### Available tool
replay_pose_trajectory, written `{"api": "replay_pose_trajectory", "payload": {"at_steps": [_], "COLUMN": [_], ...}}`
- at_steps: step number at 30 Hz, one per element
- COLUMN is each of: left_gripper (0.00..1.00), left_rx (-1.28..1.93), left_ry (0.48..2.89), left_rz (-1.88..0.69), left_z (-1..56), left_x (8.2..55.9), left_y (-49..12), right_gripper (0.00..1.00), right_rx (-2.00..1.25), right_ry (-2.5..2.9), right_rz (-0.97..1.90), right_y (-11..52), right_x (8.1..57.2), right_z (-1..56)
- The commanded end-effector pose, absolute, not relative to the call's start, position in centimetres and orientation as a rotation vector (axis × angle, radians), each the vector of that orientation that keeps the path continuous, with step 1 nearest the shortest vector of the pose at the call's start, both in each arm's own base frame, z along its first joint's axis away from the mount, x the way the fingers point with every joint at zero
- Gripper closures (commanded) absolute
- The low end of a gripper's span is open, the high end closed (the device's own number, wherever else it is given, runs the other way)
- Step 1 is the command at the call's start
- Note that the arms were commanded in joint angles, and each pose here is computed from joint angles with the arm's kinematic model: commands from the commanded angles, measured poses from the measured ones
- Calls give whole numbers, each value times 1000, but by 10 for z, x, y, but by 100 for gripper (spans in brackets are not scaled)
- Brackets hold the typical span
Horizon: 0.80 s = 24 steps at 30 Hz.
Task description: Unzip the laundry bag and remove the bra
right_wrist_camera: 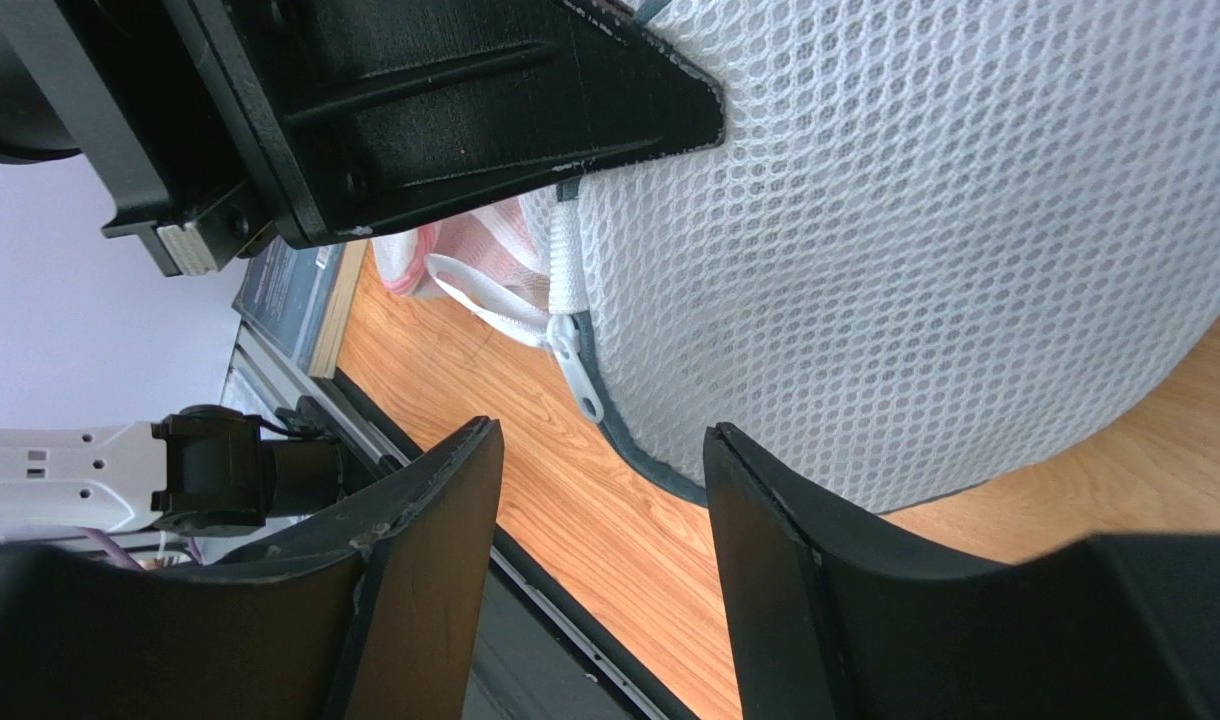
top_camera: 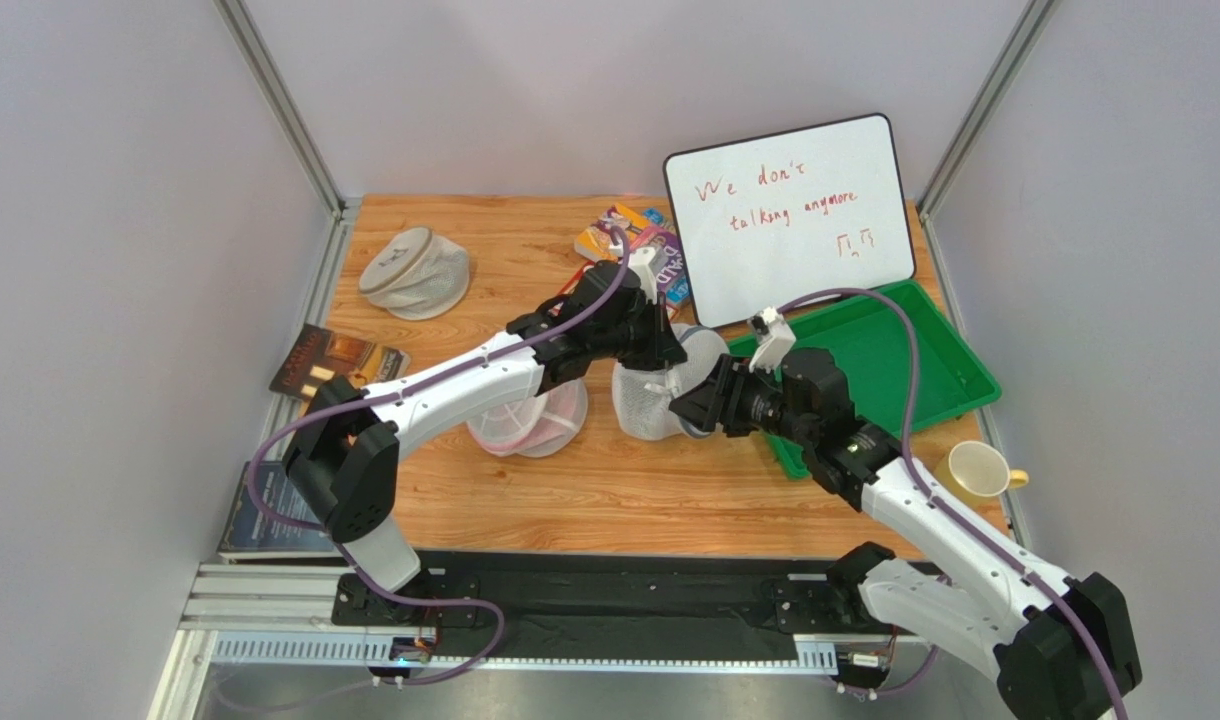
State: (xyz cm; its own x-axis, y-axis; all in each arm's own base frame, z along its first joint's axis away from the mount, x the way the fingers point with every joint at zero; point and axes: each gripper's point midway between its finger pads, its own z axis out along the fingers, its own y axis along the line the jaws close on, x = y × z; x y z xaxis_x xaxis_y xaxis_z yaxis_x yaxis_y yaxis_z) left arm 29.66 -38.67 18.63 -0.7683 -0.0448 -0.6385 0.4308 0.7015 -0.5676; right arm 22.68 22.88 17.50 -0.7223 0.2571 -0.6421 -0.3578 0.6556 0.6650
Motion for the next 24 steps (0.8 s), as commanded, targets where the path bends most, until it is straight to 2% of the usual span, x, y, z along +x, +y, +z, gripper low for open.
{"api": "replay_pose_trajectory", "payload": {"at_steps": [1, 6, 13, 16, 18, 24], "left_gripper": [100, 100, 100, 100, 100, 100], "left_rx": [287, 282, 279, 280, 282, 296], "left_ry": [2179, 2184, 2187, 2196, 2194, 2209], "left_rz": [-1072, -1087, -1083, -1075, -1072, -1067], "left_z": [219, 216, 213, 209, 209, 203], "left_x": [293, 290, 289, 289, 289, 288], "left_y": [-391, -390, -388, -388, -388, -388], "right_gripper": [47, 52, 65, 67, 73, 75], "right_rx": [-119, -126, -138, -143, -144, -154], "right_ry": [2056, 2073, 2079, 2069, 2068, 2059], "right_rz": [1090, 1062, 1050, 1041, 1036, 1023], "right_y": [238, 238, 240, 239, 238, 237], "right_x": [234, 237, 236, 236, 236, 236], "right_z": [193, 188, 187, 189, 189, 190]}}
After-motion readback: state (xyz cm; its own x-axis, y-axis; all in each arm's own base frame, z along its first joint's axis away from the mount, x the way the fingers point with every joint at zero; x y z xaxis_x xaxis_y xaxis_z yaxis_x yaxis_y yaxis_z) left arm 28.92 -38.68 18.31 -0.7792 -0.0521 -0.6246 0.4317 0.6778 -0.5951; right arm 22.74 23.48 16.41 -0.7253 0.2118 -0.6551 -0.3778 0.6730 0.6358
